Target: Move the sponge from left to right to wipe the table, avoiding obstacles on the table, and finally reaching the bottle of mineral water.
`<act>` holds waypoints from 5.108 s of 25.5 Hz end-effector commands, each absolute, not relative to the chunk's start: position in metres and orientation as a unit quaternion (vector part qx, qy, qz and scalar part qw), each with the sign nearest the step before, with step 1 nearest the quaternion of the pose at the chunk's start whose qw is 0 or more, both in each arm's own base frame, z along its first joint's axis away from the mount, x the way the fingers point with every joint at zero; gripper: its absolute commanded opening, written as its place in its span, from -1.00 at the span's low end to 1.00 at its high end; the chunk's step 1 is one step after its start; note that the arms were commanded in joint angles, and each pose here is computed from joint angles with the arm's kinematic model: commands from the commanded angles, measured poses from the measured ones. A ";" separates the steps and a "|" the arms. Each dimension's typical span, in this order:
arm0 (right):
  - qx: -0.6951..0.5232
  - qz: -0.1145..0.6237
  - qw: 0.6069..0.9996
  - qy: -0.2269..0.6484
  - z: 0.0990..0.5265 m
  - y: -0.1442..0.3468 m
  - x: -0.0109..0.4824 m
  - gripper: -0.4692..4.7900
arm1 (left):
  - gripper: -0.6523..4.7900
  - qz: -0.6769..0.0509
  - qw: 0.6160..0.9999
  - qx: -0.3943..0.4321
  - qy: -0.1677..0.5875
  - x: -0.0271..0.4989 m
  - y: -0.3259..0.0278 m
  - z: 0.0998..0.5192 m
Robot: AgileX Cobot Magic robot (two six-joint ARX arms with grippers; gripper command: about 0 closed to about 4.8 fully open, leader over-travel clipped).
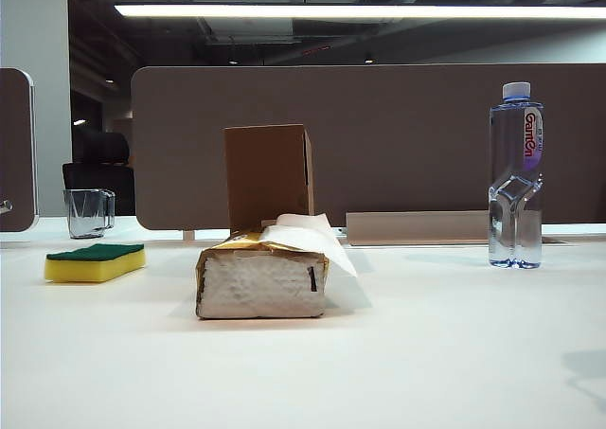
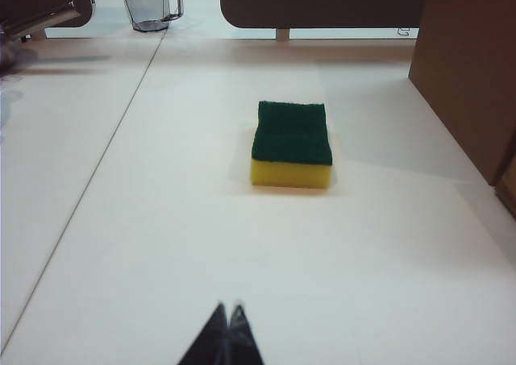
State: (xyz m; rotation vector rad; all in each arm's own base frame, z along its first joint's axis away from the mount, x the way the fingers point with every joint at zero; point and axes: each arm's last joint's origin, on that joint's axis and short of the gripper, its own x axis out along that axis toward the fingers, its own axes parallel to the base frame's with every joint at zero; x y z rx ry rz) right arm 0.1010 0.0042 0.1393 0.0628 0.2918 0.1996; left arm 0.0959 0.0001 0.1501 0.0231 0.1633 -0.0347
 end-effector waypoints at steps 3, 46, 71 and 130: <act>0.030 0.101 0.984 0.141 0.139 0.004 0.101 -0.84 | -0.77 -0.016 0.996 0.010 0.083 0.096 0.000 0.149; 0.116 0.163 0.978 0.064 0.224 0.008 0.087 -0.61 | 0.57 -0.111 0.989 -0.093 -0.037 0.075 -0.005 0.231; 0.196 0.242 0.946 0.091 0.296 0.014 0.060 -0.25 | 1.00 -0.211 0.970 -0.121 -0.015 0.063 -0.011 0.315; 0.253 0.397 0.815 0.338 0.323 0.065 0.191 0.05 | 1.00 -0.168 0.918 -0.147 0.327 0.375 0.027 0.220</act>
